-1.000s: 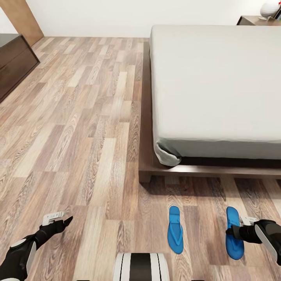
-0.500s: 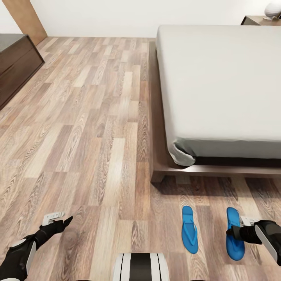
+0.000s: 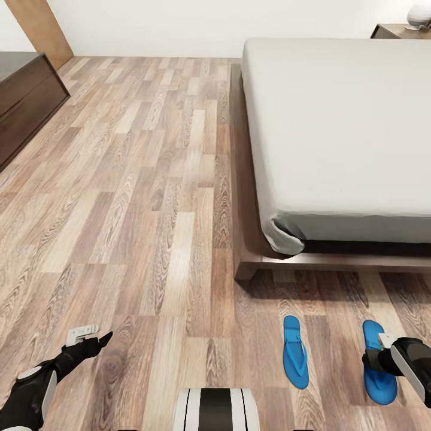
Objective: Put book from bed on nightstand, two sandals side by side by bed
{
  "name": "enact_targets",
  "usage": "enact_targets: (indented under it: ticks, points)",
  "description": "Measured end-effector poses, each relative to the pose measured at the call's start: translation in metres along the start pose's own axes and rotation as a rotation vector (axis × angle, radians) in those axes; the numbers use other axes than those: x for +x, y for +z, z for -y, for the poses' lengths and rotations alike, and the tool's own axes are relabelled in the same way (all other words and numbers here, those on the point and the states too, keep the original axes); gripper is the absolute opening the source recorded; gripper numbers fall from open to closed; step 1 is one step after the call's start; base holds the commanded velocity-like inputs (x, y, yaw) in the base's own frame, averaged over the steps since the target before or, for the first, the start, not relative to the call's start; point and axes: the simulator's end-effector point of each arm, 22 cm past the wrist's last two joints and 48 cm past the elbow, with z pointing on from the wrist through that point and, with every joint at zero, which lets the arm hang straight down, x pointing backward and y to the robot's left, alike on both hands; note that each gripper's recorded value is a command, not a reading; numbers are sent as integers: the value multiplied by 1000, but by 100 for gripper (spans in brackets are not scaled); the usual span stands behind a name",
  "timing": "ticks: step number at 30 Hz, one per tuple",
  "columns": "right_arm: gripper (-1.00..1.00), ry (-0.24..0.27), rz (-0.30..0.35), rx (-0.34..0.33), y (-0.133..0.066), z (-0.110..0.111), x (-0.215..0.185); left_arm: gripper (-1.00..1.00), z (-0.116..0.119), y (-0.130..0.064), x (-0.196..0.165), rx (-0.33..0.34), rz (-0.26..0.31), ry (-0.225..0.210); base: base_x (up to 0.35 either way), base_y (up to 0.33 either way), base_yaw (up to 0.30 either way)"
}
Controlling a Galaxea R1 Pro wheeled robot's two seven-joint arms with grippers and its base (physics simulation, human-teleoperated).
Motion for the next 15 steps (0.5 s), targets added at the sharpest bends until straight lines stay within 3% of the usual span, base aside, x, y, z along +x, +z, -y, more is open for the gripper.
enact_targets:
  ticks: [9,15]
  points:
    - [-100,1,-2,0,0,0,1,100,2,0,1,2,-1,-1,0,212,0]
    - [-100,-1,-2,2,0,0,1,100,2,1,1,2,-1,-1,26,37,0]
